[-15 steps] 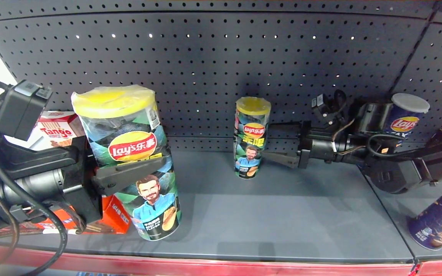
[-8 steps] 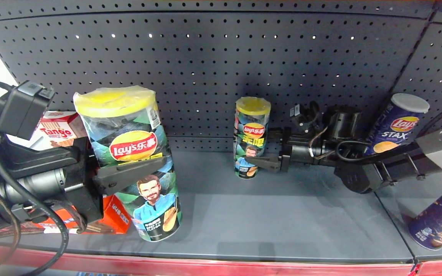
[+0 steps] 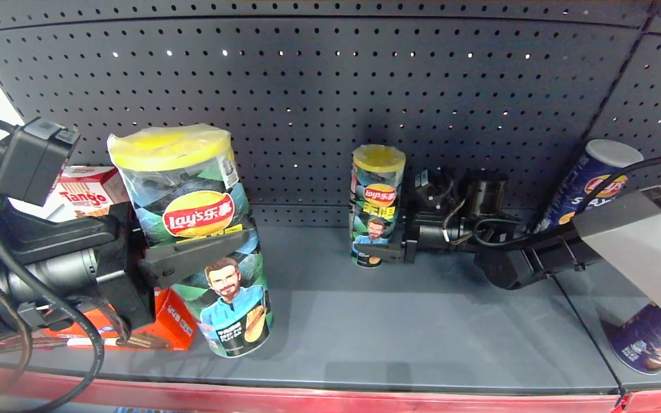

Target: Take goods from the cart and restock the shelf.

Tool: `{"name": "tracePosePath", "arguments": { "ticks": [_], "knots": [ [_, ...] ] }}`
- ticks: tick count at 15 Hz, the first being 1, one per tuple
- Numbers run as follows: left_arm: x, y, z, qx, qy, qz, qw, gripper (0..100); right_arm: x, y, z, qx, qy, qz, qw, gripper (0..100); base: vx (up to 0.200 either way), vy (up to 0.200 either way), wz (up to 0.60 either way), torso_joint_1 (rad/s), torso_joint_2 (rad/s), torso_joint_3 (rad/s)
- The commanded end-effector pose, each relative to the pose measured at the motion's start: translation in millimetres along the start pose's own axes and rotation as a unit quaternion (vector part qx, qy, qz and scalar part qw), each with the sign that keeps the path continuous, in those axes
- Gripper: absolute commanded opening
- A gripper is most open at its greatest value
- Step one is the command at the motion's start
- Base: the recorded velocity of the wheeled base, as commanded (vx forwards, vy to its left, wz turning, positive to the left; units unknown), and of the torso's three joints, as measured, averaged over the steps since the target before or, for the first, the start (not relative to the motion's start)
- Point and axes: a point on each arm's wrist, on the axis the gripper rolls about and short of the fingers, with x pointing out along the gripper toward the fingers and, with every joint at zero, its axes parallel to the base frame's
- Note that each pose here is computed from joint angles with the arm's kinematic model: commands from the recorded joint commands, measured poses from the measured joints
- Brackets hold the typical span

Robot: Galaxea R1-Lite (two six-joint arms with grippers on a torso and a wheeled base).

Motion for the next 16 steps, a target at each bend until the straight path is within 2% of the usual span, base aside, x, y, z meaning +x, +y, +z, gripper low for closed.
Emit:
{"name": "tracePosePath", "arguments": {
  "ticks": [1,9,10,16],
  "knots": [
    [1,0.8,-2.9,-0.004,0.005,0.000,1.0000,0,1,-3,-7,0.003,0.002,0.000,1.000,100,0.000,0.000,0.00,0.000,0.00,0.000],
    [-1,0.1,-9.7,-0.011,0.012,0.004,0.9999,0,-6,-17,-10,0.002,-0.028,-0.008,1.000,100,0.000,0.000,0.00,0.000,0.00,0.000],
    [-1,0.1,-9.9,-0.011,0.013,0.004,0.9998,0,-6,-16,-11,-0.001,-0.031,-0.005,0.999,0,0.000,0.000,0.00,0.000,0.00,0.000],
    [-2,1.2,-10.5,-0.012,0.013,0.008,0.9998,0,-2,-9,-10,0.003,-0.033,0.003,0.999,0,0.000,0.000,0.00,0.000,0.00,0.000]
  ]
}}
